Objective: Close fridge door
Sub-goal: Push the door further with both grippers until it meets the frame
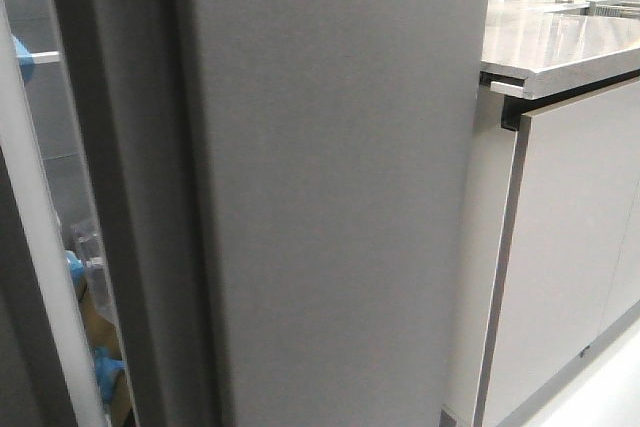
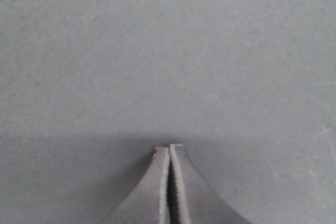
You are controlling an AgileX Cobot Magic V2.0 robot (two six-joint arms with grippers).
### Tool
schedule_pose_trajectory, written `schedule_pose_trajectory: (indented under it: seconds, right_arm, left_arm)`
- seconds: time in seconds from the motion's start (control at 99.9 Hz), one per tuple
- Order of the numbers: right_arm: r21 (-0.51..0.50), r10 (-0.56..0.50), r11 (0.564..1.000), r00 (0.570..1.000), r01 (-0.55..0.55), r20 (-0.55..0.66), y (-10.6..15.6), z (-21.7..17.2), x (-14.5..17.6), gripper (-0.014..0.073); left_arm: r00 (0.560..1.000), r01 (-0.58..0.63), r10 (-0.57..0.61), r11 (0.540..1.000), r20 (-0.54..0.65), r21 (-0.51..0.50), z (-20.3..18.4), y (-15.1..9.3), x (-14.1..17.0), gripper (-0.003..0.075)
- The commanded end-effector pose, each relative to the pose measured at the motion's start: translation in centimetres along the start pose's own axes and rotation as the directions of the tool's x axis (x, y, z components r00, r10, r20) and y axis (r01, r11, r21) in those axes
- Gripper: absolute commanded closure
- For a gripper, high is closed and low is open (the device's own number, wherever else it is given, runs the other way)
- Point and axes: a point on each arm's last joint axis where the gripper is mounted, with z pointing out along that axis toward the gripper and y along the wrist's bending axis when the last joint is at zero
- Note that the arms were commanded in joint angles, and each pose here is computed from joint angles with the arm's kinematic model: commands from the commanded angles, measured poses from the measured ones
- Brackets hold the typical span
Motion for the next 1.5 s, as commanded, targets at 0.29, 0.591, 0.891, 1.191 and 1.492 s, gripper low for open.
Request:
schedule_pose_trajectory:
  seconds: [0.29, 0.591, 0.891, 1.191, 1.492]
  right_arm:
    - [0.003, 0.000, 1.000, 0.988, -0.001, 0.154, 0.1, 2.4, -2.7, 0.0671]
    - [0.006, 0.000, 1.000, 0.989, -0.001, 0.147, 0.0, 6.0, -1.8, 0.0671]
    - [0.009, 0.000, 1.000, 0.990, -0.001, 0.139, -0.1, 8.6, -0.6, 0.0671]
    - [0.013, -0.001, 1.000, 0.987, -0.001, 0.159, -0.2, 10.1, 0.2, 0.0671]
    - [0.022, -0.003, 1.000, 0.986, -0.001, 0.166, -0.5, 10.6, 0.7, 0.0671]
  left_arm:
    - [1.000, 0.005, -0.006, 1.000, 0.029, 0.007, 0.2, 0.0, 0.4, 0.0741]
    - [1.000, 0.005, -0.006, 1.000, 0.029, 0.007, 0.2, 0.0, 0.4, 0.0741]
    - [1.000, 0.005, -0.006, 1.000, 0.029, 0.007, 0.2, 0.0, 0.4, 0.0741]
    - [1.000, 0.005, -0.006, 1.000, 0.029, 0.007, 0.2, 0.0, 0.4, 0.0741]
    - [1.000, 0.005, -0.006, 1.000, 0.029, 0.007, 0.2, 0.0, 0.4, 0.0741]
